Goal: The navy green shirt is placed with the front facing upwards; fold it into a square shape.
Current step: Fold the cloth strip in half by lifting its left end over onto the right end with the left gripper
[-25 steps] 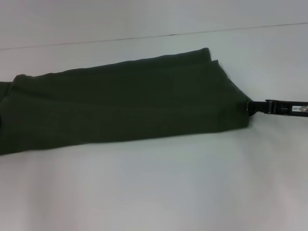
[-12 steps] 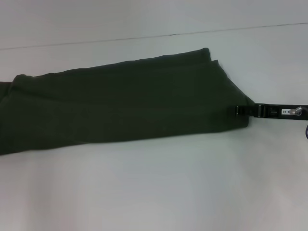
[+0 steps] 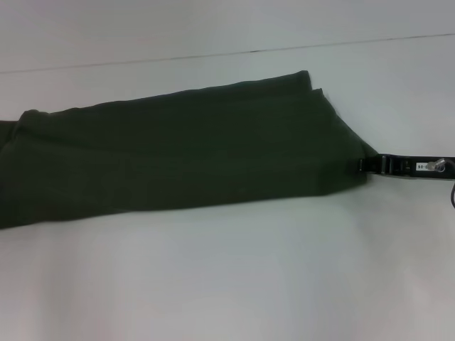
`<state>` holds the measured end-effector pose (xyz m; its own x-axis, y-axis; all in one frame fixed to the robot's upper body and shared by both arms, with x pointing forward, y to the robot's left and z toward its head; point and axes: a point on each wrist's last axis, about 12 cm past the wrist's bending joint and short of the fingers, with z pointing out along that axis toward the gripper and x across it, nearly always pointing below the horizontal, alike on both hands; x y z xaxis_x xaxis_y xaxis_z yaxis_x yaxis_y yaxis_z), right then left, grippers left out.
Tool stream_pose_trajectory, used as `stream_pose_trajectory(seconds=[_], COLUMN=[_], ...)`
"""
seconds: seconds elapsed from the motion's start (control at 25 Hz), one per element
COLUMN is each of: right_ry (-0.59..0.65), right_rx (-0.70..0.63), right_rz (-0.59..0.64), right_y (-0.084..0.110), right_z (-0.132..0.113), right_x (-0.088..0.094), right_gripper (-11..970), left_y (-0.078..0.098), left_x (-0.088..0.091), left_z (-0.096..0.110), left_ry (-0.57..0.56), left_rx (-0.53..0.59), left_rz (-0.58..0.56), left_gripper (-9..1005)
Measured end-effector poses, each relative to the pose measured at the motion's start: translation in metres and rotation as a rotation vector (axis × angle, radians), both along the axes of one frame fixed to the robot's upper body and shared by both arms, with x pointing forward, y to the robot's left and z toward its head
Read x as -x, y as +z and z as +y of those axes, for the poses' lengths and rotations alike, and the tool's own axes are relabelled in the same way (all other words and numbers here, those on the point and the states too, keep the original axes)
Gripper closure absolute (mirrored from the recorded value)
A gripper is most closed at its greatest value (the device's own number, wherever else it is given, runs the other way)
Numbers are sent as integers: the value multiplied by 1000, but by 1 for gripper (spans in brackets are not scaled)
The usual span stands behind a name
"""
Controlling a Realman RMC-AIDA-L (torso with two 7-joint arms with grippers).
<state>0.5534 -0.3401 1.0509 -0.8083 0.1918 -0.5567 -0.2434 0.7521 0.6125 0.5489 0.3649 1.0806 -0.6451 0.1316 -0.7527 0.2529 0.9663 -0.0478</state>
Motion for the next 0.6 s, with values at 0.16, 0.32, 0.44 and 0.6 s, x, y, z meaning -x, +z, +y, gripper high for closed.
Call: stream_pose_trajectory(seconds=[0.16,0.32,0.44,0.6], right_ry=[-2,-4,-4,-10], right_rx=[0,2,2,1], right_rz=[2,3,3,4], right_y=[0,0,0,-1], right_z=[0,0,0,-2], right_x=[0,0,0,1], right_gripper=[816,873,916,944], left_y=[-1,1,2,1], left_x=[4,10,14,18], left_z=[4,10,13,11], left_ry=[3,-5,-10,-37], left_rx=[7,26,38,45], left_rz=[9,15,18,32], left_gripper=[284,284,285,285])
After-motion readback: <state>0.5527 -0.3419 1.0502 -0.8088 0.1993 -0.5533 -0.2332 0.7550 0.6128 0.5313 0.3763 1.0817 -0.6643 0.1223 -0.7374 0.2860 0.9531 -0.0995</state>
